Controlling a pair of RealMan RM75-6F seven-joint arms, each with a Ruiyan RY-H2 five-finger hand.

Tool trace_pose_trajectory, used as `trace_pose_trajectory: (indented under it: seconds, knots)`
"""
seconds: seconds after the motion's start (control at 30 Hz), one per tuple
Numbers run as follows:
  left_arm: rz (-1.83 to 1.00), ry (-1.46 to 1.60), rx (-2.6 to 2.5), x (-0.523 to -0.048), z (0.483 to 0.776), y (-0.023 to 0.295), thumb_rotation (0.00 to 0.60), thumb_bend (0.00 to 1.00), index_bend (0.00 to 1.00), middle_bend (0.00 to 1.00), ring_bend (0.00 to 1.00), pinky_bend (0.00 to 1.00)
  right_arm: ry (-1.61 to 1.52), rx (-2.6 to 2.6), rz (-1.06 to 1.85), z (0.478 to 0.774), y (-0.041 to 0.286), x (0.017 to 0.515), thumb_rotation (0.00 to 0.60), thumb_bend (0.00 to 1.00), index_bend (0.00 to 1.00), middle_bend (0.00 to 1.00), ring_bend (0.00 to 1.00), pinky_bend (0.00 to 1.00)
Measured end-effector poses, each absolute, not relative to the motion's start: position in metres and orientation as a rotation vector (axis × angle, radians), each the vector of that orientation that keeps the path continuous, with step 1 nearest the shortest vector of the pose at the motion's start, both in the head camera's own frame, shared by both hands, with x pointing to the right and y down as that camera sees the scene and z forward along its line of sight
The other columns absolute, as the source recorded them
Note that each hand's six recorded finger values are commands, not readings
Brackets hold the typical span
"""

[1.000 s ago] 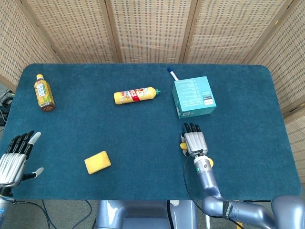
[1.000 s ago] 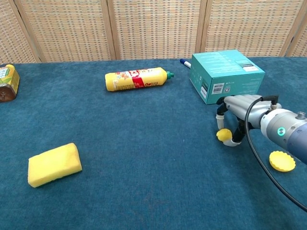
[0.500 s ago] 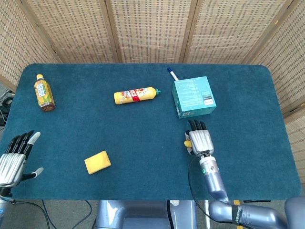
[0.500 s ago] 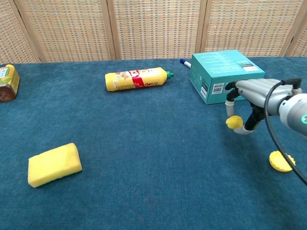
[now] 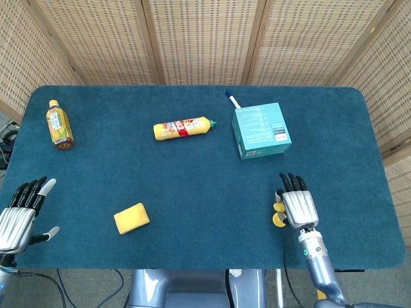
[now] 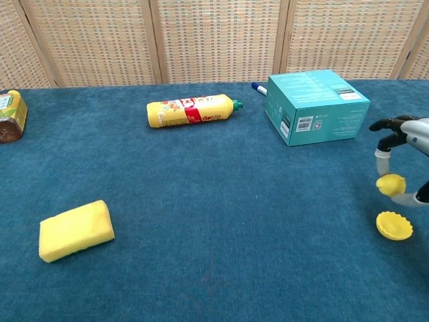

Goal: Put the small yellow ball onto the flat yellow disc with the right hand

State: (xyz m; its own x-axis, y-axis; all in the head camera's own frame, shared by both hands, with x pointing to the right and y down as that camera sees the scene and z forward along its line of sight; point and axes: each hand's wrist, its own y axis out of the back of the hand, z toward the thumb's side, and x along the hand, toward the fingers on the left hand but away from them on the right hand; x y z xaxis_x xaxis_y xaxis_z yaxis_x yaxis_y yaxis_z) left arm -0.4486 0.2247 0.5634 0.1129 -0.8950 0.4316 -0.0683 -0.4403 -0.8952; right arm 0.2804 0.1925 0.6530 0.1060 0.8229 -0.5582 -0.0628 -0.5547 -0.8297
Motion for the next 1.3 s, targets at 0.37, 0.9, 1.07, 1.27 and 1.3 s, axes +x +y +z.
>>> trace_pose_trajectory:
  seconds: [0.37,0.9,1.07,1.27,1.3]
  knots:
    - [-1.407,0.953,-1.656,-0.448,0.563,0.225,0.600,0.16,0.00,0.00,0.00,0.05,-0.737,-1.704,1.510,0.651,0.215,0.275,0.600,0.24,0.52,0.06,0.00,0.08]
    - [-1.414,0.941,-1.660,-0.448,0.565,0.225,0.600,0.17,0.00,0.00,0.00,0.05,-0.700,-1.691,1.588,0.673,0.215,0.282,0.600,0.24,0.52,0.06,0.00,0.08]
    - [-1.419,0.935,-1.663,-0.448,0.565,0.226,0.600,0.17,0.00,0.00,0.00,0.05,-0.691,-1.698,1.604,0.676,0.217,0.285,0.600,0.24,0.52,0.06,0.00,0.08]
    - [-1.420,0.938,-1.662,-0.448,0.565,0.226,0.600,0.17,0.00,0.00,0.00,0.05,-0.684,-1.695,1.605,0.676,0.218,0.286,0.600,0.23,0.52,0.06,0.00,0.08]
    - [-1.421,0.938,-1.662,-0.448,0.565,0.226,0.600,0.17,0.00,0.00,0.00,0.05,-0.683,-1.697,1.607,0.677,0.219,0.286,0.600,0.23,0.52,0.06,0.00,0.08]
